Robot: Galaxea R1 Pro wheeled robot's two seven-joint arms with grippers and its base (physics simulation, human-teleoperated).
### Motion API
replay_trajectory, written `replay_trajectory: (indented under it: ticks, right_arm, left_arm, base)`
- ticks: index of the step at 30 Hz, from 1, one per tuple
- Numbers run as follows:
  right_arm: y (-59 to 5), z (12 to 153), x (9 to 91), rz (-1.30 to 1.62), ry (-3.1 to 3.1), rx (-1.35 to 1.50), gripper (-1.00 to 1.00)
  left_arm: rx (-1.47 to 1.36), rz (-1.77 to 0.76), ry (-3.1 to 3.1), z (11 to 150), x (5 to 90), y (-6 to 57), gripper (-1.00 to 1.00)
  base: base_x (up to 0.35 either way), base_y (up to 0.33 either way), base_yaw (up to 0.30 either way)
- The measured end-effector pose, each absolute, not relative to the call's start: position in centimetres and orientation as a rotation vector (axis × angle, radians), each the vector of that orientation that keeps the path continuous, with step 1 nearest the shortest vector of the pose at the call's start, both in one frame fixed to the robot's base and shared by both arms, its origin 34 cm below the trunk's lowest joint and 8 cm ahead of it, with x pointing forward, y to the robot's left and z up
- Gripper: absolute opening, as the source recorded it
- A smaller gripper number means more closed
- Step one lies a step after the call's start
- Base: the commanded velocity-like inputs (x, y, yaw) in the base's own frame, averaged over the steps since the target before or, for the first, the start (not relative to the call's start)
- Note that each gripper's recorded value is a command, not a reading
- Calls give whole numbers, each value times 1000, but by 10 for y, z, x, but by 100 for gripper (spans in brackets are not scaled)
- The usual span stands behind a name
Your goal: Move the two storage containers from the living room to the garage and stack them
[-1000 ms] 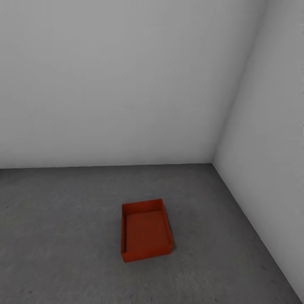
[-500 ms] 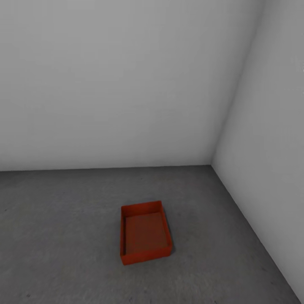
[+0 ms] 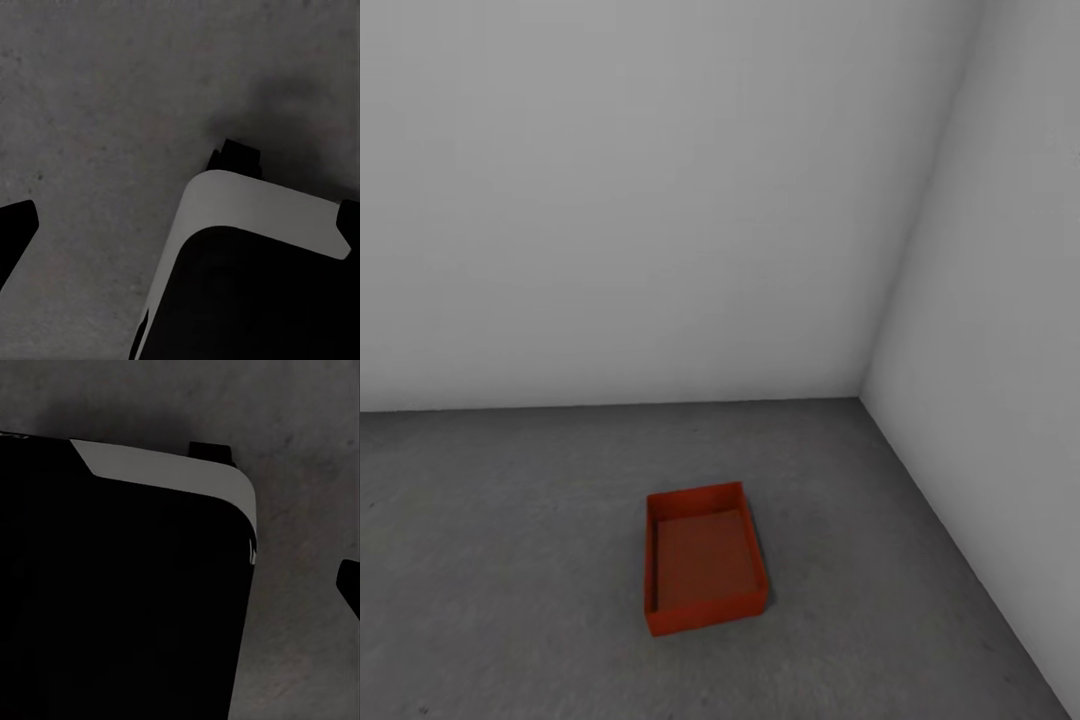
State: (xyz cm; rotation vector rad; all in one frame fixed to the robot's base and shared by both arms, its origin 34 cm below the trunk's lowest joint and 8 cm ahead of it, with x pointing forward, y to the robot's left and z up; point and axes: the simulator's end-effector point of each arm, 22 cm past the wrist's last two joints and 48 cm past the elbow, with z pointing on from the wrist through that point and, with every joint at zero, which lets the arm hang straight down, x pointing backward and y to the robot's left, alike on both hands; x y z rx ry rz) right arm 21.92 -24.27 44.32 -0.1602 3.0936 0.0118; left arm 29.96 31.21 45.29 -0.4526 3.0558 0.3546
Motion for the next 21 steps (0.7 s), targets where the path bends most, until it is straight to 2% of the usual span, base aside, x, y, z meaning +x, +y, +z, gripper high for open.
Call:
replay_trajectory:
  ticks: [21]
  right_arm:
    - [-239,447,231,17,3039,-155,100]
  left_arm:
    - [-455,344,3024,458,312,312,100]
  base:
    - [0,0,0]
